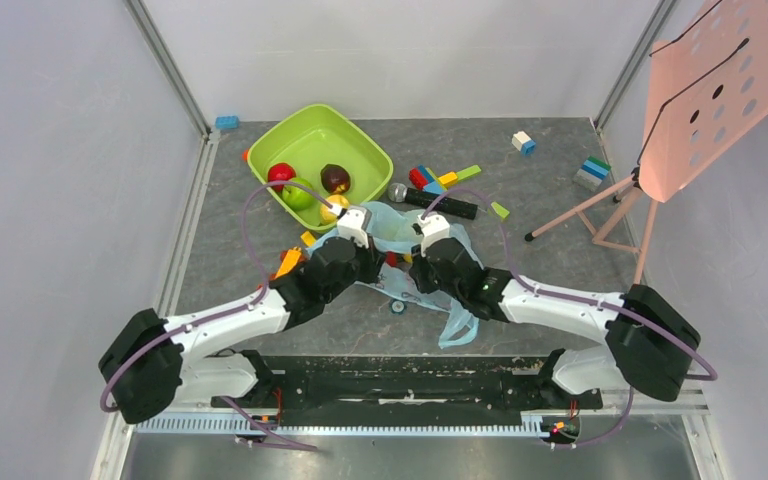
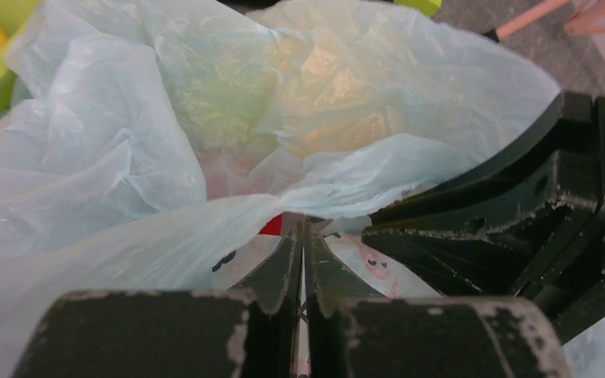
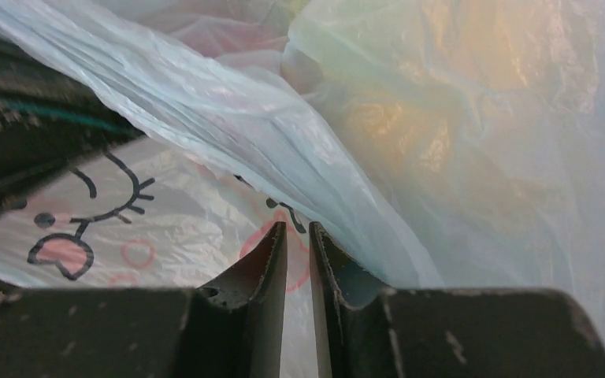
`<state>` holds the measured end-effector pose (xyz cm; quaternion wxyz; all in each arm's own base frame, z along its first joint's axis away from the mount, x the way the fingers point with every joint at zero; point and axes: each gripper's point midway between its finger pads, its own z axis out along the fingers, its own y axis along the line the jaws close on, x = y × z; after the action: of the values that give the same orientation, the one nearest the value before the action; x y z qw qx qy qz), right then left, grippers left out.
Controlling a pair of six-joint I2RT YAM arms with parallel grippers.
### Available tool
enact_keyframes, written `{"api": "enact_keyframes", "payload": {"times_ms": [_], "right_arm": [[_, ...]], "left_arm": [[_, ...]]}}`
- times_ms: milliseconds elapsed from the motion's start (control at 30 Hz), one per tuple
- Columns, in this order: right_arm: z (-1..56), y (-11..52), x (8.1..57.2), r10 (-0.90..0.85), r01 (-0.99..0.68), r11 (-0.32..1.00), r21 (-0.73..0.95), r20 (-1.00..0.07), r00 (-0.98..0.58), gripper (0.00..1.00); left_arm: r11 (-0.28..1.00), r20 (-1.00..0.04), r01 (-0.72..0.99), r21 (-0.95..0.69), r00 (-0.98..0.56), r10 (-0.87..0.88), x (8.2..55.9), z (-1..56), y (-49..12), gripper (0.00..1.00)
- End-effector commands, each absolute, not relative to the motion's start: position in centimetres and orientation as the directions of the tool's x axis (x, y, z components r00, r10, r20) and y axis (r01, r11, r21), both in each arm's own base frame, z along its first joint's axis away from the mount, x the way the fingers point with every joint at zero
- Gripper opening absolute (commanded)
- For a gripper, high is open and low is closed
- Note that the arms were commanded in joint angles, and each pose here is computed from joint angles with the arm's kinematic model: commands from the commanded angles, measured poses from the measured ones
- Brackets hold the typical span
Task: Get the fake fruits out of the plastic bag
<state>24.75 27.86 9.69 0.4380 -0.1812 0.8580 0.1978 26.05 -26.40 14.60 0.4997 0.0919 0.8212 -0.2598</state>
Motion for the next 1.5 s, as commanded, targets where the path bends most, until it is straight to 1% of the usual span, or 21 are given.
{"api": "enact_keyframes", "payload": {"times_ms": [0, 133, 300, 433, 500, 533, 633, 800, 833, 900, 967, 1100, 1133, 1167, 1200, 1233, 1300, 1333, 1467], "right_arm": [[11.3, 28.8, 26.5, -0.064, -0.435, 0.876, 0.209, -0.843, -0.535, 0.19], [11.4, 27.6, 26.9, -0.016, -0.378, 0.899, 0.223, -0.844, -0.536, 0.19], [11.2, 26.2, 26.8, 0.02, -0.345, 0.907, 0.243, -0.842, -0.54, 0.19], [10.7, 25.7, 26.6, 0.021, -0.345, 0.905, 0.249, -0.836, -0.548, 0.2], [10.3, 25.7, 26.5, 0.022, -0.349, 0.902, 0.255, -0.833, -0.553, 0.2], [10.1, 25.7, 26.4, 0.02, -0.351, 0.9, 0.258, -0.83, -0.557, 0.2], [9.7, 25.6, 26.3, 0.018, -0.348, 0.902, 0.257, -0.827, -0.563, 0.2], [9.3, 25.3, 26.3, 0.013, -0.346, 0.904, 0.251, -0.825, -0.565, 0.2], [9.3, 25.3, 26.2, 0.011, -0.346, 0.905, 0.249, -0.825, -0.565, 0.2], [9.1, 25.1, 26.2, 0.008, -0.344, 0.906, 0.246, -0.823, -0.568, 0.2], [8.9, 25.1, 26.2, 0.005, -0.342, 0.907, 0.244, -0.821, -0.571, 0.2], [8.5, 25.0, 26.0, 0.004, -0.34, 0.908, 0.245, -0.817, -0.576, 0.21], [8.5, 24.9, 26.0, 0.005, -0.341, 0.907, 0.246, -0.817, -0.576, 0.21], [8.5, 24.9, 26.0, 0.005, -0.341, 0.908, 0.245, -0.818, -0.576, 0.21], [8.4, 24.9, 26.0, 0.004, -0.34, 0.908, 0.245, -0.817, -0.577, 0.21], [8.4, 24.9, 26.0, 0.004, -0.34, 0.908, 0.245, -0.816, -0.577, 0.21], [8.3, 24.9, 25.9, 0.003, -0.342, 0.907, 0.247, -0.814, -0.58, 0.21], [8.2, 24.9, 25.8, 0.001, -0.343, 0.906, 0.247, -0.813, -0.582, 0.21], [7.9, 24.8, 25.7, -0.003, -0.346, 0.905, 0.246, -0.811, -0.585, 0.21]], "left_arm": [[0.818, -0.861, 0.448, -0.361, -0.497, -0.108, 25.8, 14.9, -28.4, 0.13], [0.833, -0.839, 0.413, -0.368, -0.534, -0.106, 25.8, 13.8, -29.4, 0.26], [0.842, -0.823, 0.397, -0.365, -0.561, -0.092, 26.0, 13.0, -30.9, 0.33], [0.885, -0.819, 0.328, -0.33, -0.566, -0.096, 27.1, 11.9, -30.4, 0.45], [0.903, -0.823, 0.3, -0.308, -0.561, -0.094, 27.7, 11.5, -30.2, 0.48], [0.913, -0.823, 0.286, -0.289, -0.561, -0.085, 27.9, 11.3, -30.0, 0.47], [0.934, -0.812, 0.262, -0.242, -0.582, -0.047, 28.0, 10.4, -29.5, 0.41], [0.93, -0.794, 0.253, -0.266, -0.605, -0.062, 26.4, 8.7, -28.0, 0.26], [0.931, -0.789, 0.247, -0.27, -0.611, -0.066, 25.8, 8.1, -27.4, 0.21], [0.933, -0.781, 0.232, -0.274, -0.62, -0.075, 25.1, 7.3, -26.4, 0.16], [0.941, -0.769, 0.206, -0.268, -0.635, -0.08, 24.3, 6.3, -25.3, 0.15], [0.951, -0.759, 0.157, -0.266, -0.643, -0.106, 23.5, 5.2, -23.6, 0.14], [0.95, -0.764, 0.156, -0.269, -0.636, -0.112, 23.6, 5.5, -23.5, 0.16], [0.95, -0.77, 0.154, -0.27, -0.627, -0.117, 23.8, 5.8, -23.5, 0.22], [0.949, -0.779, 0.156, -0.273, -0.614, -0.124, 24.0, 6.4, -23.6, 0.29], [0.949, -0.791, 0.159, -0.274, -0.599, -0.128, 24.4, 7.2, -23.7, 0.41], [0.95, -0.809, 0.161, -0.267, -0.574, -0.13, 25.0, 8.4, -23.9, 0.61], [0.951, -0.817, 0.163, -0.264, -0.562, -0.131, 25.4, 9.0, -24.1, 0.67], [0.949, -0.83, 0.175, -0.263, -0.543, -0.13, 26.2, 10.5, -25.1, 0.77]]}}
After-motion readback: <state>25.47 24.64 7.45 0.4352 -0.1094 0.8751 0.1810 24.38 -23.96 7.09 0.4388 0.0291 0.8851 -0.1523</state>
